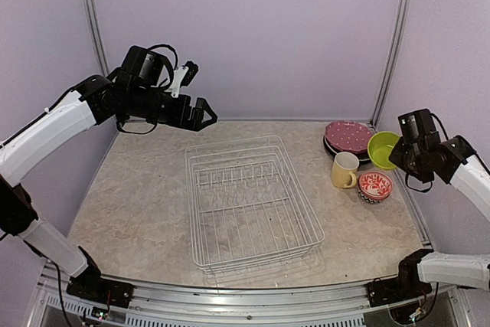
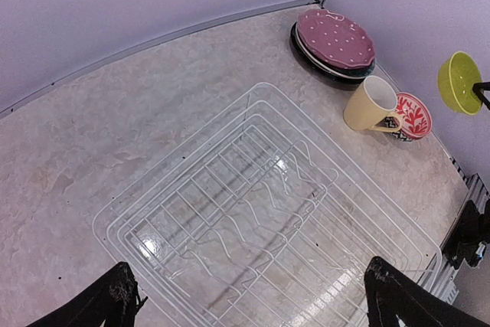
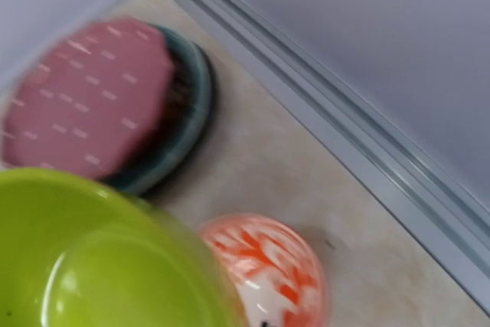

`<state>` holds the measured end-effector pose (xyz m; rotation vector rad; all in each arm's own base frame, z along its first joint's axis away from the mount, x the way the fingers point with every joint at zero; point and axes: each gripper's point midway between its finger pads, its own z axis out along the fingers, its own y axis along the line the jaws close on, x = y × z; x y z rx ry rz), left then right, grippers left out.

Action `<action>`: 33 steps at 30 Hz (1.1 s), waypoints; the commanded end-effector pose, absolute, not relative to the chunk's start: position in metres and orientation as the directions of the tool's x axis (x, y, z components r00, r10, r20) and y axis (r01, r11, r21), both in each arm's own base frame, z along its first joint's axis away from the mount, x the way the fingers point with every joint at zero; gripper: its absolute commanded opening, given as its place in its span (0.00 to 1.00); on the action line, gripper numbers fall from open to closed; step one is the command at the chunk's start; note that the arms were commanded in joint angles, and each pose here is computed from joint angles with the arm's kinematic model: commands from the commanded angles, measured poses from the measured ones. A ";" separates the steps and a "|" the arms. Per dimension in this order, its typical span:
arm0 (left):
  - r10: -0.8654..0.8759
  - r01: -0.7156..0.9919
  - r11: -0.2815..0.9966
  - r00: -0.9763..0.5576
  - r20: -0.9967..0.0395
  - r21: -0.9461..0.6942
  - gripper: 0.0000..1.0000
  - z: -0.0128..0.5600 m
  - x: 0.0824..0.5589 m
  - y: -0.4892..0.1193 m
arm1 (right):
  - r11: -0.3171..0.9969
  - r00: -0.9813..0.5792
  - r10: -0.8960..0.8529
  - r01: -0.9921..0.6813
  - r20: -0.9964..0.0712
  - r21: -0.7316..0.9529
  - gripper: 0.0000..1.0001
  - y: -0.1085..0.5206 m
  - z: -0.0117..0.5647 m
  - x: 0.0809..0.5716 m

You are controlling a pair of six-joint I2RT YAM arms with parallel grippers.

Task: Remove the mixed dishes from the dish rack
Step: Place the bowl in the bowl.

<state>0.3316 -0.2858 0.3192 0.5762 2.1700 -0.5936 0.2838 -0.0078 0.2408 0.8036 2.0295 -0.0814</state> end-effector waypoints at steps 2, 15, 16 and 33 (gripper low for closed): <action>0.203 0.576 0.787 -0.581 -0.788 -0.223 0.99 0.319 0.332 -0.285 | 0.710 -0.338 0.598 0.645 -0.727 0.284 0.00 -0.028 0.213 0.260; 0.201 0.574 0.789 -0.577 -0.792 -0.218 0.99 0.322 0.332 -0.284 | 0.701 -0.365 0.644 0.635 -0.672 0.327 0.00 -0.032 0.177 0.280; 0.199 0.572 0.791 -0.576 -0.793 -0.218 0.99 0.322 0.333 -0.283 | 0.702 -0.367 0.647 0.629 -0.669 0.334 0.00 -0.032 0.176 0.282; 0.203 0.574 0.790 -0.578 -0.790 -0.217 0.99 0.321 0.332 -0.284 | 0.700 -0.425 0.661 0.645 -0.618 0.305 0.00 -0.036 0.136 0.290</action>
